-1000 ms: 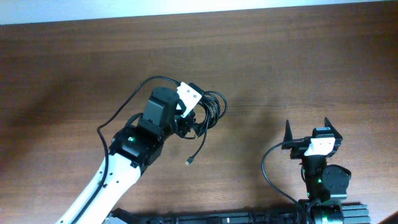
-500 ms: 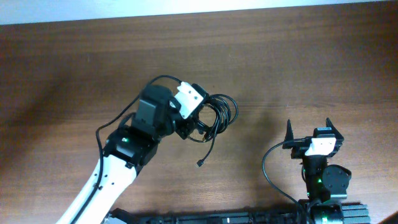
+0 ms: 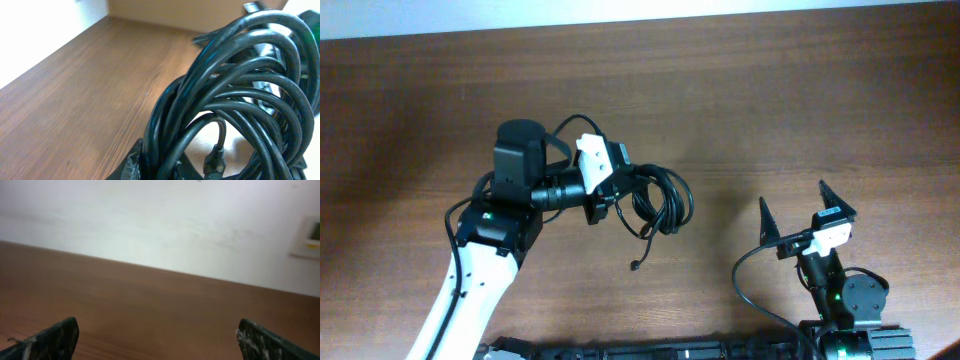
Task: Untangle cables
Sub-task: 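Grasp the cable coil with the left gripper and lift it up, then bring the right gripper toward the lifted coil held by the left gripper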
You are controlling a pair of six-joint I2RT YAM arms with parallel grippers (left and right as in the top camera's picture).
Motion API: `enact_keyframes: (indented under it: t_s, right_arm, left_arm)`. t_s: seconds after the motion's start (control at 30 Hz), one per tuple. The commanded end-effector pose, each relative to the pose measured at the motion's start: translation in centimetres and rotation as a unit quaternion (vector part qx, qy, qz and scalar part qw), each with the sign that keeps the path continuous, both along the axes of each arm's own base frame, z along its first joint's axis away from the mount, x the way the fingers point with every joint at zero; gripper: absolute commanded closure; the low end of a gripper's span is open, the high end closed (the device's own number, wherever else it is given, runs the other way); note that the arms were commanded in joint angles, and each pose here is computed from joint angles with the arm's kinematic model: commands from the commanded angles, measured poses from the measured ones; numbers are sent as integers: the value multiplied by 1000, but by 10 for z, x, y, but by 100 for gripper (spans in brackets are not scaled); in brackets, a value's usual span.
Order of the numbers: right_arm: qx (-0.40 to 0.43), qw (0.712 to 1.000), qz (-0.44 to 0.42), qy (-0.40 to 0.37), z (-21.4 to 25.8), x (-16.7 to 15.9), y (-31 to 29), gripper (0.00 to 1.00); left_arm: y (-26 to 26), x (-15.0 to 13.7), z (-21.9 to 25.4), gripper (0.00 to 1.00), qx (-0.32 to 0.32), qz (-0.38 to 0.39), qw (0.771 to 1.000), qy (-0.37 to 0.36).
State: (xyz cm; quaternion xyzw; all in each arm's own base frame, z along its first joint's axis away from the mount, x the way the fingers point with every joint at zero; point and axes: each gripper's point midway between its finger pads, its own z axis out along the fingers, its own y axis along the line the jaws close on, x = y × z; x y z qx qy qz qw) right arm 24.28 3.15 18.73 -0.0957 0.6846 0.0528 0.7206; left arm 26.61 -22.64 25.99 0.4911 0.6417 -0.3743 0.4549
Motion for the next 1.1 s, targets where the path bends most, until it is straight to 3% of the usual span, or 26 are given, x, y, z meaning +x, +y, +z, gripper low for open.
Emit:
enact_keyframes:
  t_s: [0.0,0.2,0.47,0.67,0.87,1.07]
  right_arm:
    - [94,995,43,4,17,-6,12,1]
    - [124,991,45,12,54,-14,13,1]
    - [138,977,67,148,87,4,24,1]
    - [161,930,241,226,99,12,76,2]
    - [159,867,425,206,121,-9,113,1]
    - [143,840,489,187,131,-26,121,1]
  left_arm:
    - [-5,-30,25,100,-46,-96,992,-66]
    - [-7,-43,34,100,-64,-149,978,-134]
    - [-9,-34,46,100,-61,-152,958,-235]
    - [-8,-14,47,100,-31,-112,954,-278]
    - [-10,-25,53,100,-30,-167,893,-417]
    - [-12,-40,63,100,-66,-212,854,-471]
